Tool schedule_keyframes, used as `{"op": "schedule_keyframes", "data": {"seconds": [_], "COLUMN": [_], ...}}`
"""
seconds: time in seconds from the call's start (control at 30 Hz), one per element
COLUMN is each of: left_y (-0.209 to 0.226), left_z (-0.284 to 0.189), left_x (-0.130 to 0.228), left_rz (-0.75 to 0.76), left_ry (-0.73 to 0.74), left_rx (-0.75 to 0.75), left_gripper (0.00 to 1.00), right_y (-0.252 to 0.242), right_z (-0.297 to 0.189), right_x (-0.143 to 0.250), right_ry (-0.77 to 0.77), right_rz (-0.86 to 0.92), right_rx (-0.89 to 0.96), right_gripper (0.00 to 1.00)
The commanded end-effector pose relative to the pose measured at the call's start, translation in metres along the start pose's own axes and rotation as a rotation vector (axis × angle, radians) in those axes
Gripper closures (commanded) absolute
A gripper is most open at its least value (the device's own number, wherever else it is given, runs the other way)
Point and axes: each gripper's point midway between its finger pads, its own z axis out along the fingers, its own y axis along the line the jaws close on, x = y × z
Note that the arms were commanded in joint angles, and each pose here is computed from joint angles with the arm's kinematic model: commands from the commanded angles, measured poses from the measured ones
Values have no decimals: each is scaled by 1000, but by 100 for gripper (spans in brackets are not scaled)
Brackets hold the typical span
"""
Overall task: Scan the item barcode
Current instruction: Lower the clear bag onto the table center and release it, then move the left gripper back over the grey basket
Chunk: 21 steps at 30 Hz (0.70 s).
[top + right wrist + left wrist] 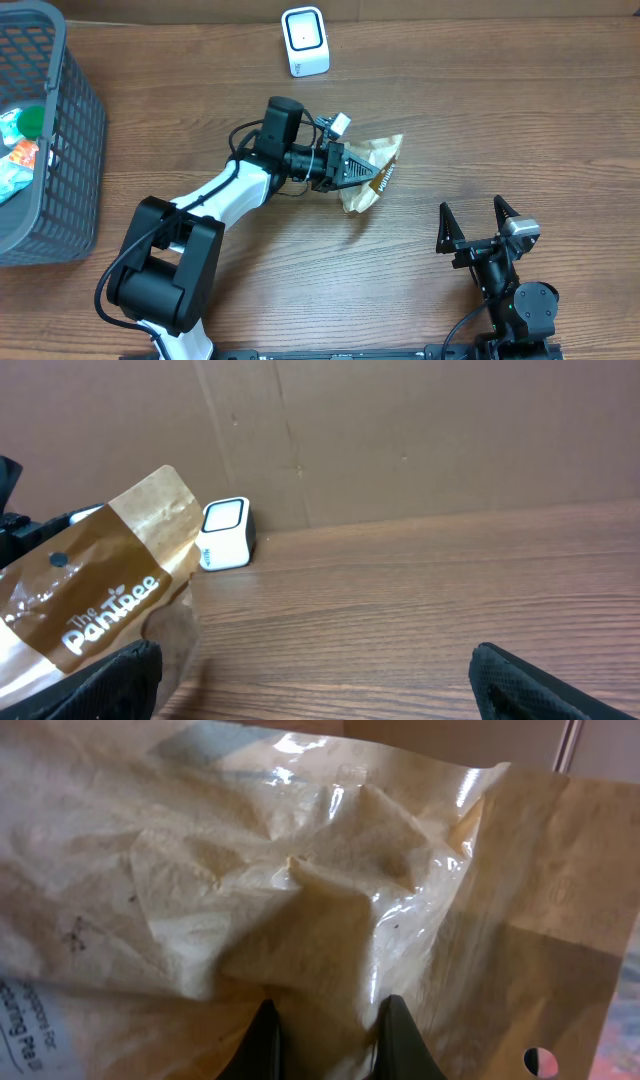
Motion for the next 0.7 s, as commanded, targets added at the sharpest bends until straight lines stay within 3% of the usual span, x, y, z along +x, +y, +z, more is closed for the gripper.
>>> {"op": "schedule_keyframes", "data": {"seconds": [0.0, 0.07, 0.17, 0.2, 0.5, 0.67], "left_y": [-3, -3, -1, 0, 4, -21], "left_z": [-7, -11, -18, -21, -39, -52], "left_x": [2, 0, -3, -5, -18, -29], "left_rz": [-66, -64, -70, -72, -61, 53], "left_ry": [18, 12, 1, -7, -58, -108], "left_rx": [37, 41, 46, 46, 47, 69], "left_gripper": [95, 96, 74, 72, 62, 58], "right_y": [0, 0, 0, 0, 0, 0], "right_z": [0, 0, 0, 0, 0, 0], "right_x": [2, 2, 2, 2, 2, 2], "right_ry": [-4, -4, -4, -4, -4, -4], "right_rz": [-4, -4, -4, -4, -4, -4], "right_rx": [-3, -3, -3, -3, -3, -3], "right_gripper": [0, 0, 0, 0, 0, 0]}}
